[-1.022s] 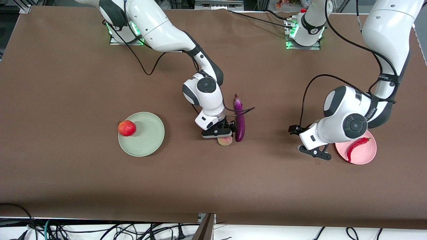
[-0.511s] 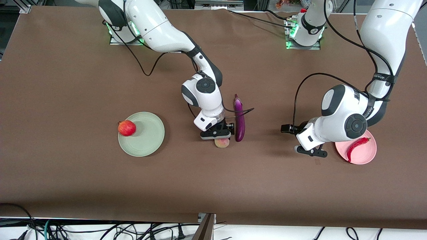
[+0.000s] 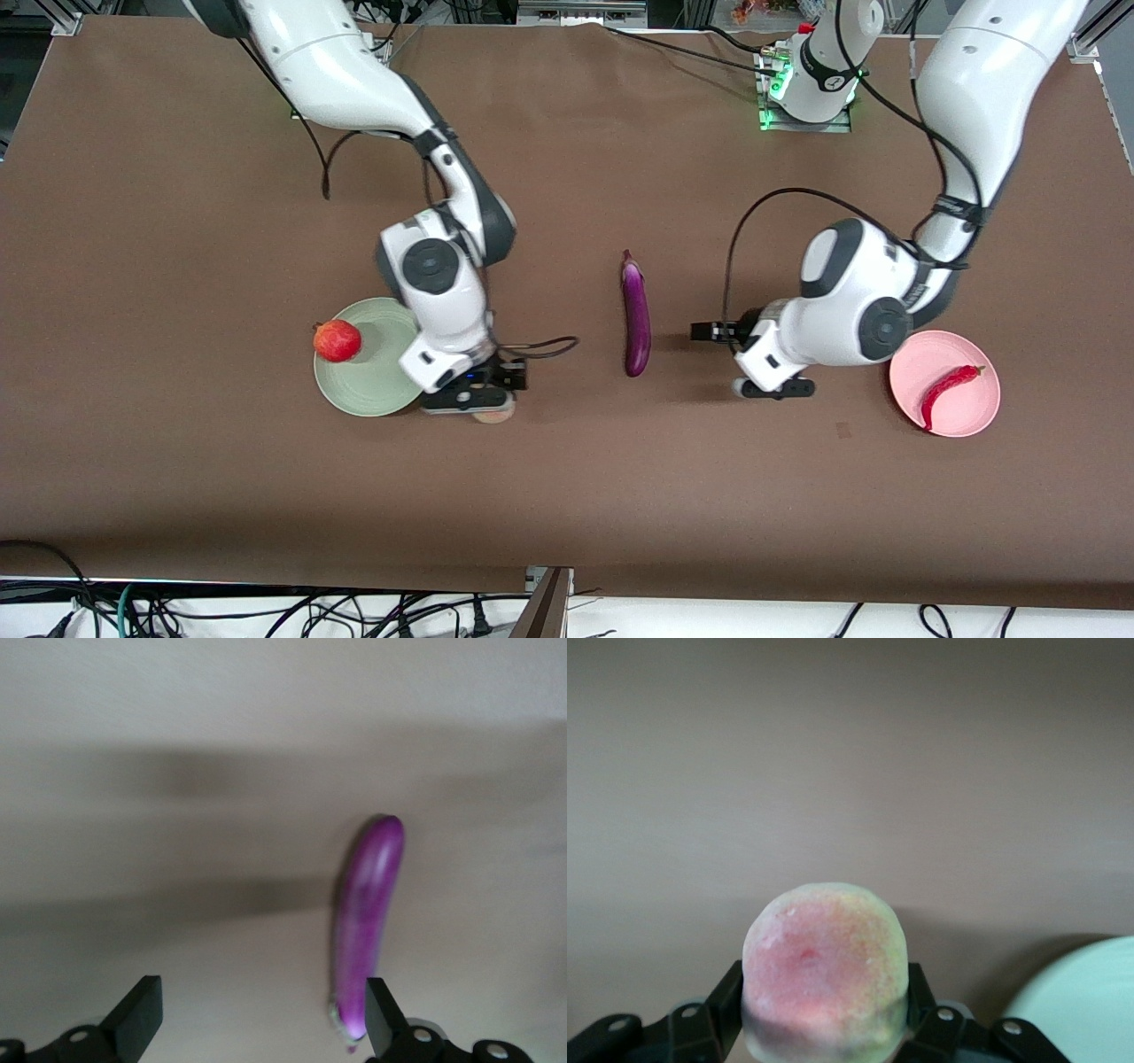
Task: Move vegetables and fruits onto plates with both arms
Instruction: 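Carry the peach toward the green plate while the left gripper reaches the eggplant, then release the peach on the green plate while the left gripper grasps the eggplant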
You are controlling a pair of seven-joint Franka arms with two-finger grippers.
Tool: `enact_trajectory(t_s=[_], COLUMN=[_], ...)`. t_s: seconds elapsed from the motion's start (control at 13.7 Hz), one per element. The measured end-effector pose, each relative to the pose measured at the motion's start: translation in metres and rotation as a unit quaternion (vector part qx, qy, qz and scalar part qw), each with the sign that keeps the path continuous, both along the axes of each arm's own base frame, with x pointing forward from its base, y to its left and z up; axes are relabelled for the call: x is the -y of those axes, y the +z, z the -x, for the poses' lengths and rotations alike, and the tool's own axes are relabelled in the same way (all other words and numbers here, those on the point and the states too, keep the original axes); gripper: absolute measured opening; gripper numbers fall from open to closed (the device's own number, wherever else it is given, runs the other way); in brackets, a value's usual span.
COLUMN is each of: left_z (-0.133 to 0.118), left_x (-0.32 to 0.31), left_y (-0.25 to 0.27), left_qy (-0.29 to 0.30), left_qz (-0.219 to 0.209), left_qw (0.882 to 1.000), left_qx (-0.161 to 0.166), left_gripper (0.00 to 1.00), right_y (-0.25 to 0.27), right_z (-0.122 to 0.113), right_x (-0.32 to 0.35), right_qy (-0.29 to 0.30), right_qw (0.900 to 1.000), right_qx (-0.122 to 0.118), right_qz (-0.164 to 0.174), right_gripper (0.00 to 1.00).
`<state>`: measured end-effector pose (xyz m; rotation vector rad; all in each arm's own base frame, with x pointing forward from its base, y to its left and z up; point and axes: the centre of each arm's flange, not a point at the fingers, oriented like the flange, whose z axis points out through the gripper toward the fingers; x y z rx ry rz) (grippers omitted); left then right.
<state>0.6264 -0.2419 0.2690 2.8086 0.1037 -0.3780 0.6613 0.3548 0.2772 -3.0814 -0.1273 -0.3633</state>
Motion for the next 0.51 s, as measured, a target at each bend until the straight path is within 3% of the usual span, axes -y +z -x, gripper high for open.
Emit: enact_trajectory(t_s=[0.22, 0.51], left_z=[0.028, 0.060], left_x=[0.044, 0.080], left_y=[-0.039, -0.078], left_qy=[0.027, 0.010], left_qz=[0.010, 0.016], left_qw=[0.999, 0.999], left_qx=[0.035, 0.033], left_gripper=[1.00, 1.00], right_y=[-0.009, -0.028], right_z=[0.010, 0.033], right_x=[0.079, 0.119], right_qy=[0.029, 0.027], right_qw=[0.998, 0.996], right_qx=[-0.038, -0.073], right_qz=[0.029, 0.040], right_gripper=[0.74, 0.74])
